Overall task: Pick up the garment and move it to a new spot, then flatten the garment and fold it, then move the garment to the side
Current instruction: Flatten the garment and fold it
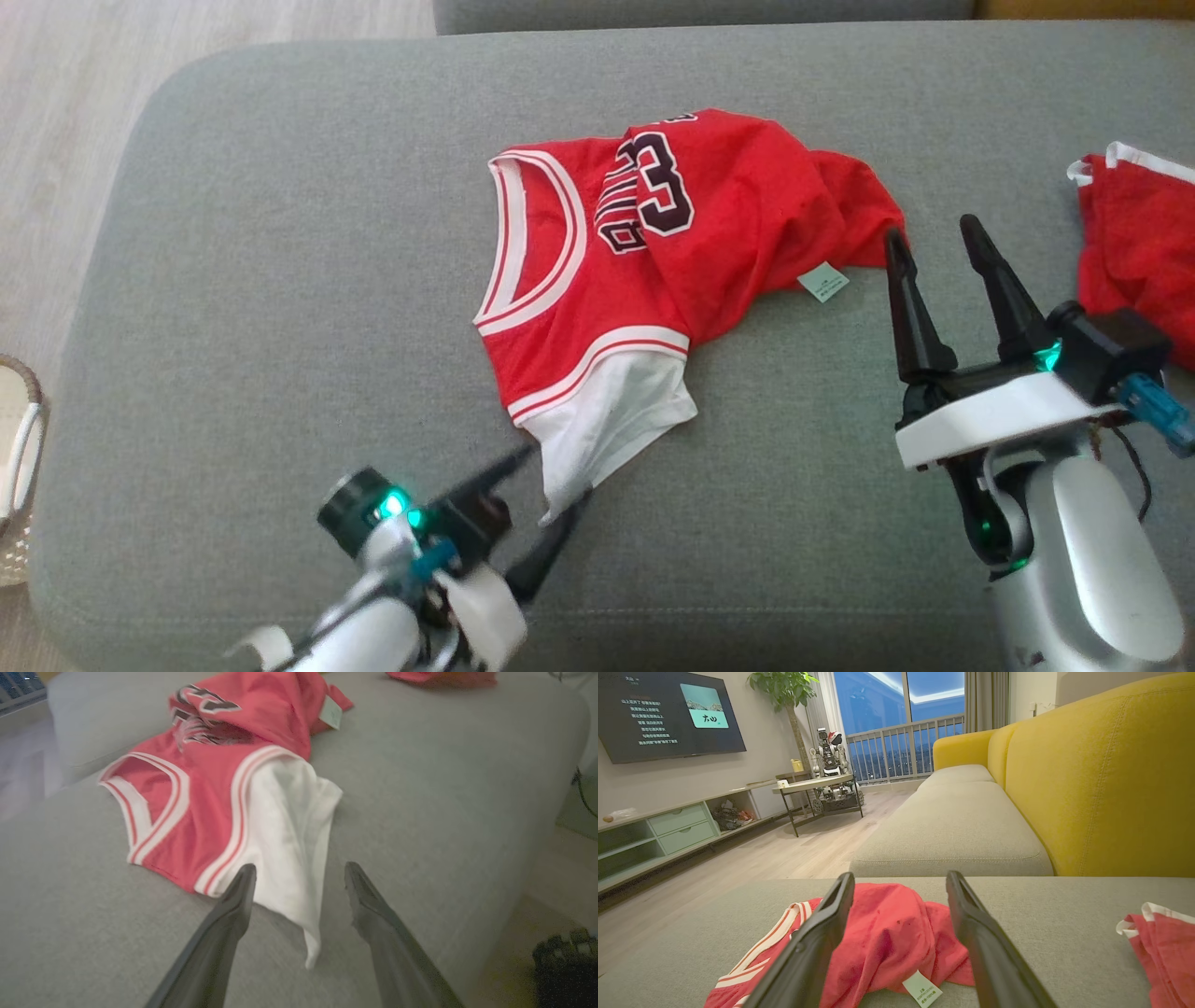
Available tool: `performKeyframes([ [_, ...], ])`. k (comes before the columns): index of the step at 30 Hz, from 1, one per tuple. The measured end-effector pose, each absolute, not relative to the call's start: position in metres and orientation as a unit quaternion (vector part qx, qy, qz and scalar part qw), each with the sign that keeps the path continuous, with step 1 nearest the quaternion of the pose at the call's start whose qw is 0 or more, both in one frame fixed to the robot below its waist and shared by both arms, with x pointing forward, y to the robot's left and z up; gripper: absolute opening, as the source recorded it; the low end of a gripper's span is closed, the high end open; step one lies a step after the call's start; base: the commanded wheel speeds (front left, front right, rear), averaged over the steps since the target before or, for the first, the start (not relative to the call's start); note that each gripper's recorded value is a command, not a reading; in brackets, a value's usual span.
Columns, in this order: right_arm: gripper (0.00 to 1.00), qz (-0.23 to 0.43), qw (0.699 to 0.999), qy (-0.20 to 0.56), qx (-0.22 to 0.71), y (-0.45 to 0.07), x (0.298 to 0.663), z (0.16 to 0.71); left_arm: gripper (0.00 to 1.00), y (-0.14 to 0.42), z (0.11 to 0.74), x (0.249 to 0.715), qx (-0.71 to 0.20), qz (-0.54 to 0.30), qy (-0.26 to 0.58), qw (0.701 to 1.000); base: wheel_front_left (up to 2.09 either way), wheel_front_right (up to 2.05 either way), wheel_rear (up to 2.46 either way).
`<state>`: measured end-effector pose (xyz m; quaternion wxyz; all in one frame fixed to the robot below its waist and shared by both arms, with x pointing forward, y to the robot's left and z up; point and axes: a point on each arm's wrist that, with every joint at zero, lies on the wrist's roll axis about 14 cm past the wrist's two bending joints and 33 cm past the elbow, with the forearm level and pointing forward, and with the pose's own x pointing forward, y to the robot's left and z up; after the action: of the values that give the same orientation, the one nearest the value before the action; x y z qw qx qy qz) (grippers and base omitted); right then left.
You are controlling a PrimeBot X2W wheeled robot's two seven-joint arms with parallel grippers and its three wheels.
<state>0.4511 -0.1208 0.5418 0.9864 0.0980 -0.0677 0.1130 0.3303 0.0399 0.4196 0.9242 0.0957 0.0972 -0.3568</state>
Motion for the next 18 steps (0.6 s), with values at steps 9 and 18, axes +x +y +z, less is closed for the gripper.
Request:
performKeyframes([
  [9,1.0,0.132,0.984,-0.071,0.093,-0.107,0.451,0.546,1.0,0.11,0.544,0.399,-0.038,-0.147,-0.075,0.986,0.0,0.0,0.0],
  [18,1.0,0.156,0.982,-0.06,0.091,-0.089,0.444,0.54,1.0,0.179,0.543,0.379,-0.097,0.005,-0.088,0.991,0.0,0.0,0.0],
])
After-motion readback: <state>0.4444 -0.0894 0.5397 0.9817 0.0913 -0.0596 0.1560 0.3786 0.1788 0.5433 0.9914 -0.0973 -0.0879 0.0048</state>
